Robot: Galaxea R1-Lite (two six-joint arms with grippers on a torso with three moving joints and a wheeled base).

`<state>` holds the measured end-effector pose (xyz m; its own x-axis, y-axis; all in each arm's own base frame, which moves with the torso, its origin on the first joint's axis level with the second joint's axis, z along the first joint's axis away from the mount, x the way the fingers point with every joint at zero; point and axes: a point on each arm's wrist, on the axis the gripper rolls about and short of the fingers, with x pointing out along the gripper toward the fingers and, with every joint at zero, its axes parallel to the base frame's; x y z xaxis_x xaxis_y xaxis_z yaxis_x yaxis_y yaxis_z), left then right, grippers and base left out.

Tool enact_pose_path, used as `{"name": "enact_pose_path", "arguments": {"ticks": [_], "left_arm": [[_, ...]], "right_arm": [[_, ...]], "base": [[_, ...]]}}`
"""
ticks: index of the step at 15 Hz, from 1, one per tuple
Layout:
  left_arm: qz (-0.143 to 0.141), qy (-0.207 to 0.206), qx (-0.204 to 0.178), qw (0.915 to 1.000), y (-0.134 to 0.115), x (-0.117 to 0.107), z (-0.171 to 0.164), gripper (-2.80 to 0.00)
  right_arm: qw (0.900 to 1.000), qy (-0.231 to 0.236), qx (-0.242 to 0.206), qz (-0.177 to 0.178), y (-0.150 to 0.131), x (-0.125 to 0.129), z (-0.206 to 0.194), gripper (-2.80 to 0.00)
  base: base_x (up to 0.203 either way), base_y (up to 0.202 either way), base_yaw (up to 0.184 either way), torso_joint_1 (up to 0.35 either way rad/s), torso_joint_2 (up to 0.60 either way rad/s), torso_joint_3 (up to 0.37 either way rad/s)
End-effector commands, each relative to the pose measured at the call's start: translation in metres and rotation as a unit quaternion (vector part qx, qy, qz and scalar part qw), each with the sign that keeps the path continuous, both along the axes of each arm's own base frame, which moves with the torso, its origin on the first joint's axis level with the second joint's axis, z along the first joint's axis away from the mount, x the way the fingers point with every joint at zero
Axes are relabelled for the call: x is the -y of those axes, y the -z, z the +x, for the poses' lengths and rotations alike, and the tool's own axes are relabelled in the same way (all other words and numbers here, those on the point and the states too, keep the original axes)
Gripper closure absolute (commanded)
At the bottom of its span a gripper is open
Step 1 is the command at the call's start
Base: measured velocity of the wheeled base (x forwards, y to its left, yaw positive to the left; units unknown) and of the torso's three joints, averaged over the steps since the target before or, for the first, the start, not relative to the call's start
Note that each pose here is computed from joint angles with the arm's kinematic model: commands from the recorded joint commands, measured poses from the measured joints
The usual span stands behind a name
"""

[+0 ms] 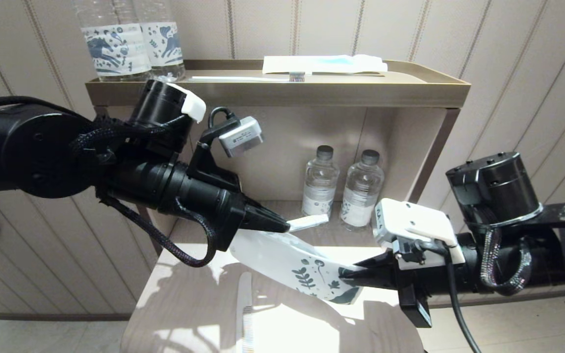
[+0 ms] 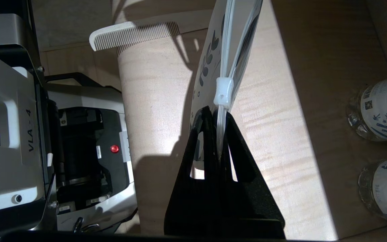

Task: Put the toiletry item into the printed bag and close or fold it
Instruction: Place the toothpaste in the storage bag

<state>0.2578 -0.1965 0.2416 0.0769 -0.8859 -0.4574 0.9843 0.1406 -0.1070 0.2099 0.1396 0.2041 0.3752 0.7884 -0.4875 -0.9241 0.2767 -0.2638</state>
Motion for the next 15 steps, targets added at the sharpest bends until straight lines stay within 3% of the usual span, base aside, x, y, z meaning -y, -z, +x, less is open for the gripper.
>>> {"name": "enact_pose_path", "arguments": {"ticks": [1, 4, 15], "left_arm": [[0.007, 0.013, 0.014, 0.9998, 0.008, 0.002, 0.008, 0.0], [0.015, 0.034, 0.054, 0.9978, 0.01, 0.0, 0.01, 0.0], [0.031, 0.035, 0.039, 0.9981, 0.021, -0.002, 0.008, 0.0]], "right_arm": [[1.0, -0.003, 0.002, 0.001, -0.001, 0.0, -0.001, 0.0], [1.0, -0.002, 0.001, 0.0, 0.0, 0.0, 0.0, 0.0], [1.0, -0.004, 0.0, 0.003, 0.0, 0.001, 0.001, 0.0]], "base": [[0.0, 0.0, 0.0, 0.0, 0.0, 0.0], [0.0, 0.0, 0.0, 0.0, 0.0, 0.0], [0.0, 0.0, 0.0, 0.0, 0.0, 0.0]]}}
